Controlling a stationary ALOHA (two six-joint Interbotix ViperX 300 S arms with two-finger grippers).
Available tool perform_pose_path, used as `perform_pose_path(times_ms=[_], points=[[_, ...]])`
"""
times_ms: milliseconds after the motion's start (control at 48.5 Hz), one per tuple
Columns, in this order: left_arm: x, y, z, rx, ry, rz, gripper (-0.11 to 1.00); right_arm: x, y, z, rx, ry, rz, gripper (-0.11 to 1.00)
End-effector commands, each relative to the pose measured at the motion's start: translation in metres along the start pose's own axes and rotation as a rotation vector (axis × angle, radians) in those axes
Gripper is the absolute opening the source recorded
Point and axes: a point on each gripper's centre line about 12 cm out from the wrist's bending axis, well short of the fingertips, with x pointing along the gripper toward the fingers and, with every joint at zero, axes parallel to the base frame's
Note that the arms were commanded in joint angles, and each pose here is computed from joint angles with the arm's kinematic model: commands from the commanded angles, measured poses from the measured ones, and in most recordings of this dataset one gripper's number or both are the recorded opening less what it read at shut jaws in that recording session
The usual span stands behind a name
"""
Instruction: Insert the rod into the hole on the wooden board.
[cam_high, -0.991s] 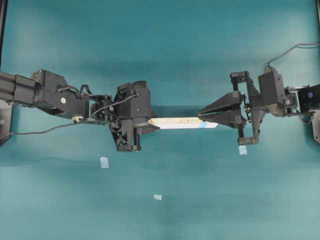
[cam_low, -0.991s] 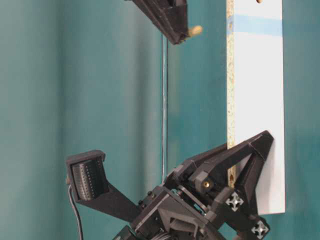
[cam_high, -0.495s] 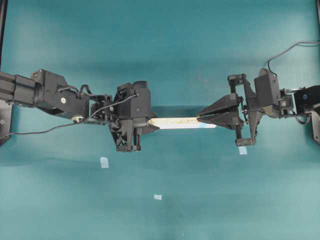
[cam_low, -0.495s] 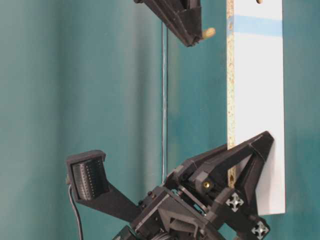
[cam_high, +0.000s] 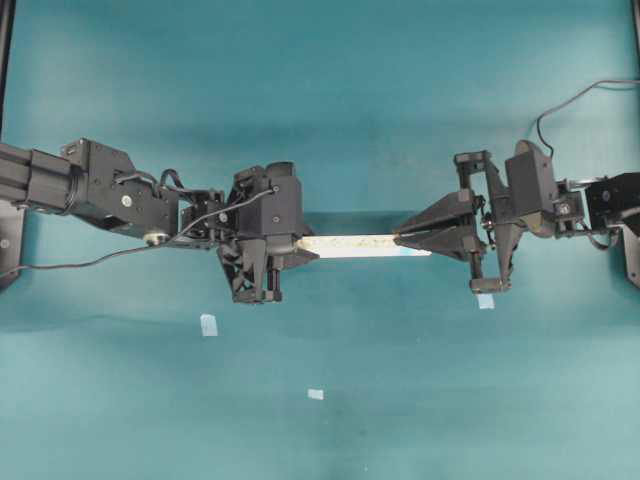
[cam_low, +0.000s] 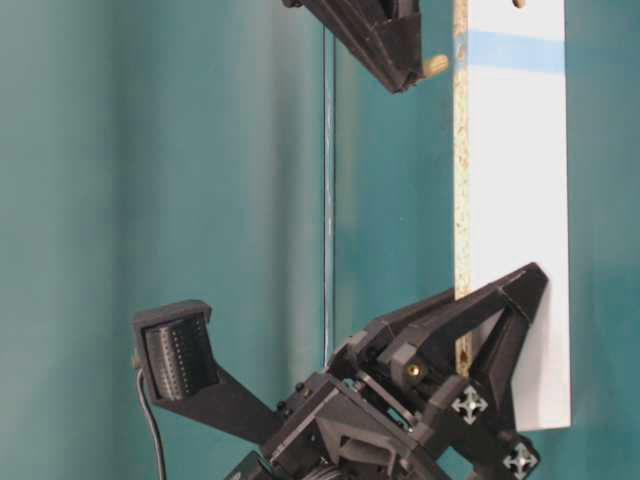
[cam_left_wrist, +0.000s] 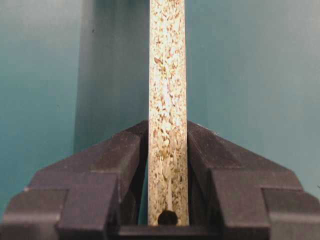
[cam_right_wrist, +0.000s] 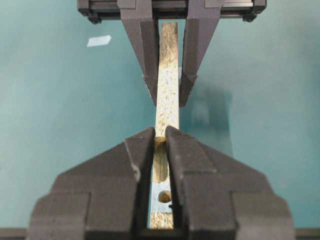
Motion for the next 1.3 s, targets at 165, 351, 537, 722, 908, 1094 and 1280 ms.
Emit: perform_pose_path(times_ms=[165,351,537,722,908,1094,1280], points=[[-0.0053,-0.0015,0.0096,0.006,-0.028,-0.003,0.31,-0.0007,-0.0037,0.0029,-0.018,-0.018,-0.029,0.10],[-0.0050,-0.0009,0.0091,0.005,-0.026,-0.002,0.31,-0.0004,-0.0045,0.0002,-0.018,-0.011,-0.032,0.10],[-0.0053,-0.0015,0.0096,0.006,-0.028,-0.003,0.31,0.0002,-0.0052,-0.0024,-0.016,-0.003,-0.033,0.10],[-0.0054,-0.0015,0.0098,0.006,-0.029,-0.003,0.31,-0.0023,-0.0050,-0.0046,-0.017,0.006,-0.034,0.10],[-0.0050,-0.0014,0.0085,0.006,-0.025,-0.003,0.31,-0.0023,-0.0049,-0.0046,-0.016,0.006,-0.033,0.10],[-0.0054,-0.0008,0.0090,0.005,-0.026,-0.002,0.31,-0.0004,-0.0032,-0.0036,-0.020,0.002,-0.024,0.10],[-0.0053,-0.0009,0.0096,0.005,-0.028,-0.002,0.31,0.0002,-0.0009,-0.0034,-0.019,-0.001,-0.016,0.10]])
